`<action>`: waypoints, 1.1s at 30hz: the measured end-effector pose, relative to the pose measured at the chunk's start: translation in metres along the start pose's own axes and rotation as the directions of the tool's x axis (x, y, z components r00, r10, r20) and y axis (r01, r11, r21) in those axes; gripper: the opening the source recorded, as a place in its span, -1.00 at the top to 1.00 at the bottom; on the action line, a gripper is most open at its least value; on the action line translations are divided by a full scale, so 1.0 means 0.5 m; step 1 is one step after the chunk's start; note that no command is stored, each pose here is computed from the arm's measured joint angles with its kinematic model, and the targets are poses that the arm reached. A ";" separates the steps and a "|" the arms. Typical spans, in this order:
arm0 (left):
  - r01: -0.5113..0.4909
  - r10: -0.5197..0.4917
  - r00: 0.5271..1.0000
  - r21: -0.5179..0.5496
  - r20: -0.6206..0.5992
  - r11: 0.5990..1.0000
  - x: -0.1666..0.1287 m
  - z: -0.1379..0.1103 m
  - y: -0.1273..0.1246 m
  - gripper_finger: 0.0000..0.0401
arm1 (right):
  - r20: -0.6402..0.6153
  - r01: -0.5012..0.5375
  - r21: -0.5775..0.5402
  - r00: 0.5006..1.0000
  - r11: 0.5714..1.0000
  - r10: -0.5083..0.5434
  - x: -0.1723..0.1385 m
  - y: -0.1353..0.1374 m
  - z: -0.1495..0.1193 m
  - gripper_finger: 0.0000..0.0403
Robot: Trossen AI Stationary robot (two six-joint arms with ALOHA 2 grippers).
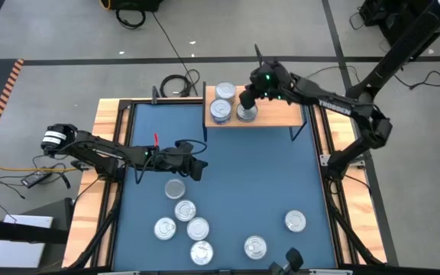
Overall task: Stack canned seafood by type on shelf
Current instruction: Adjust the green tuna can on the shelf
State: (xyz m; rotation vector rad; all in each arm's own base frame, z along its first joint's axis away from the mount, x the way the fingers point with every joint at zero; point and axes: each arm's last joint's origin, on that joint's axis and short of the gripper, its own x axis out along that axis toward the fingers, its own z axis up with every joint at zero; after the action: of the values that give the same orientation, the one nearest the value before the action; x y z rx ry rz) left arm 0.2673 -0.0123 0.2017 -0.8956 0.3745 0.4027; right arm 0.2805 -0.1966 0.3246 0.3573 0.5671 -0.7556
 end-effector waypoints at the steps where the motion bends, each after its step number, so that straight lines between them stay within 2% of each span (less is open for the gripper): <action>1: 0.000 0.000 1.000 -0.003 0.000 1.000 0.000 0.000 0.000 0.92 | -0.018 0.006 -0.003 1.000 1.000 -0.006 0.006 -0.004 0.006 1.00; 8: 0.000 0.000 1.000 -0.006 0.000 1.000 0.000 0.000 0.000 0.92 | -0.110 -0.026 -0.034 0.994 0.999 0.022 0.056 0.000 0.028 1.00; 13: 0.000 0.000 1.000 -0.007 0.000 1.000 0.000 0.000 0.000 0.92 | -0.199 -0.016 -0.050 0.980 0.999 0.006 0.082 0.000 0.015 1.00; 33: 0.000 0.000 1.000 -0.003 0.000 1.000 0.000 0.000 0.000 0.92 | -0.214 -0.056 -0.040 0.976 0.998 0.046 0.130 0.003 0.006 1.00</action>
State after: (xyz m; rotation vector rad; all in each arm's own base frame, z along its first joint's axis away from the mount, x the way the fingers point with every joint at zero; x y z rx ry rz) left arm 0.2673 -0.0123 0.2017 -0.8981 0.3737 0.4031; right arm 0.3207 -0.2320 0.2881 0.4119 0.7730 -0.6579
